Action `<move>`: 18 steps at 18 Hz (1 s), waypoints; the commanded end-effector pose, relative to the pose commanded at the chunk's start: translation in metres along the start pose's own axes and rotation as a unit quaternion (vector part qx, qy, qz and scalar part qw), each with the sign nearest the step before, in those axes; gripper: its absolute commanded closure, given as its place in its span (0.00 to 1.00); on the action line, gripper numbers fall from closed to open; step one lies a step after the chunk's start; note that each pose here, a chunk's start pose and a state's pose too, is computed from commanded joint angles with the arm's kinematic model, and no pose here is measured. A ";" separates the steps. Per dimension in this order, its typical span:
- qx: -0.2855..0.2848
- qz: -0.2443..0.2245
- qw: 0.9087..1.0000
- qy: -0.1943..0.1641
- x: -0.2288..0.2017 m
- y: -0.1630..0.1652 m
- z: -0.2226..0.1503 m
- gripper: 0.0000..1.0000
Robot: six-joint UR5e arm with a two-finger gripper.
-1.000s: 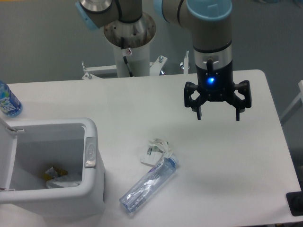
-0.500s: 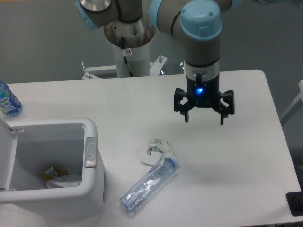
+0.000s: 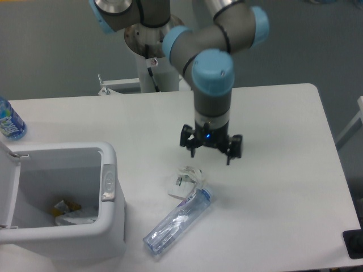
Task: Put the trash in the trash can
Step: 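Descend onto the crumpled white paper and close the gripper on it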
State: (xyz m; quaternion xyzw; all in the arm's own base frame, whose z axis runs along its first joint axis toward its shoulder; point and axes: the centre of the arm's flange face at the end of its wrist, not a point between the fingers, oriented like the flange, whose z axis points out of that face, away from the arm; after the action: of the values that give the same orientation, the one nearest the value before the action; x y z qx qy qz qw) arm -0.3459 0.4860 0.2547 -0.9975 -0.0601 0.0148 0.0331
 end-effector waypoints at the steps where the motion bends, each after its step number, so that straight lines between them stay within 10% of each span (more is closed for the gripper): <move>1: -0.009 0.007 1.000 0.006 0.010 -0.003 0.013 0.00; 15: -0.025 0.005 1.000 0.015 0.029 -0.006 0.050 0.00; 18: -0.042 0.006 0.999 -0.001 0.026 -0.003 0.053 0.13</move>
State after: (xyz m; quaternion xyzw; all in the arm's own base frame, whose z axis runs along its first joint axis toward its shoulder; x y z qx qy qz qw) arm -0.3226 0.4953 0.2014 -0.9984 -0.0545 0.0133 -0.0091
